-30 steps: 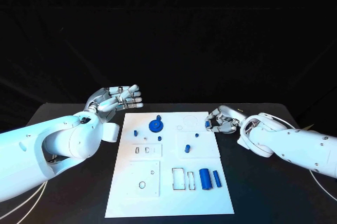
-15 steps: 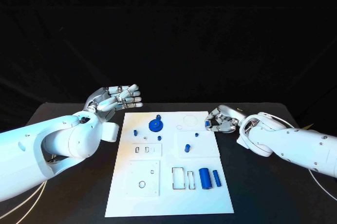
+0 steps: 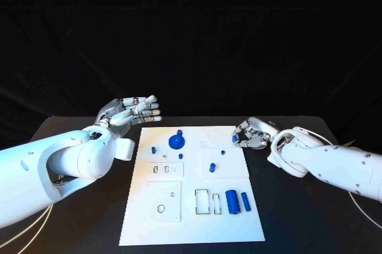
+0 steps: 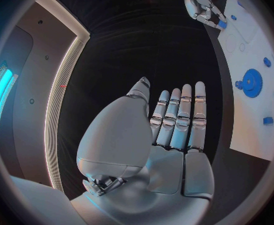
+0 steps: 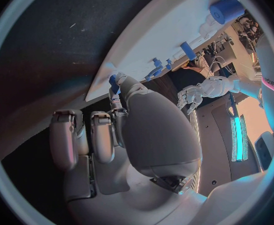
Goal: Assemble the parts on the task board
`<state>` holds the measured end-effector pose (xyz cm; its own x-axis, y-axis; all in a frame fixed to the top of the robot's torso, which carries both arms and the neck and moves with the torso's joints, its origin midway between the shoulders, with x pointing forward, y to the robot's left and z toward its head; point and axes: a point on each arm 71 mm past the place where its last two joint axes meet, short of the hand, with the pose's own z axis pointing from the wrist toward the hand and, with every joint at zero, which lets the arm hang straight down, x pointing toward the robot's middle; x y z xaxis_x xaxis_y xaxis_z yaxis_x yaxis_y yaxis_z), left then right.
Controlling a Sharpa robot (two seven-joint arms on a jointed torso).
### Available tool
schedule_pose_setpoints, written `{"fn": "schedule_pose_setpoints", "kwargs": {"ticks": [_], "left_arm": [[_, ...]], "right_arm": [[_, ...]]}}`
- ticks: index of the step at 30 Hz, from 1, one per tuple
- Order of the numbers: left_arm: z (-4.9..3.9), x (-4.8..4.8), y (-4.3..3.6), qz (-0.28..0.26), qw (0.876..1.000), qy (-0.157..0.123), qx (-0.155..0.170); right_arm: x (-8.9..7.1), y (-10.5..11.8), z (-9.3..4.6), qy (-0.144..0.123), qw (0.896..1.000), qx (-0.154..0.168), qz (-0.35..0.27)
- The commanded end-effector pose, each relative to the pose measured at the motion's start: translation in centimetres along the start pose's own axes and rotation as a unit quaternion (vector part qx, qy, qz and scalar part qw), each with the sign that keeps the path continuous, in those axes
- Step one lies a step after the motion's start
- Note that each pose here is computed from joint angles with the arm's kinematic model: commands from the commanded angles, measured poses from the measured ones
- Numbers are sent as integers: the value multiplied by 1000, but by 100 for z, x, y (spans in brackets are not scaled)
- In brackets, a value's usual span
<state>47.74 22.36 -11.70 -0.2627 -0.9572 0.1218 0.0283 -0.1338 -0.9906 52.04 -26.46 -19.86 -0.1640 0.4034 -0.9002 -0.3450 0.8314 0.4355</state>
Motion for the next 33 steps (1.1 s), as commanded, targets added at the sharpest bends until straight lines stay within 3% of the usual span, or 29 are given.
{"fn": "schedule_pose_setpoints", "kwargs": {"ticks": [1, 7, 12, 14, 23, 33], "left_arm": [[3, 15, -6, -4, 1000, 9, 2], [10, 0, -1, -3, 1000, 7, 1], [20, -8, 24, -2, 1000, 5, -2], [26, -9, 43, -2, 1000, 5, -4], [61, -5, 85, 0, 1000, 4, -7], [78, 0, 110, 2, 1000, 0, -11]], "right_arm": [[-24, 42, -9, -24, 1000, 6, 3], [-54, 235, -40, -23, 999, 11, 20], [-69, 533, -45, -15, 1000, 5, 25], [-39, 755, -38, -7, 1000, -8, 20], [218, 1419, 34, 22, 996, -78, -26], [628, 1807, 101, 52, 989, -117, -69]]}}
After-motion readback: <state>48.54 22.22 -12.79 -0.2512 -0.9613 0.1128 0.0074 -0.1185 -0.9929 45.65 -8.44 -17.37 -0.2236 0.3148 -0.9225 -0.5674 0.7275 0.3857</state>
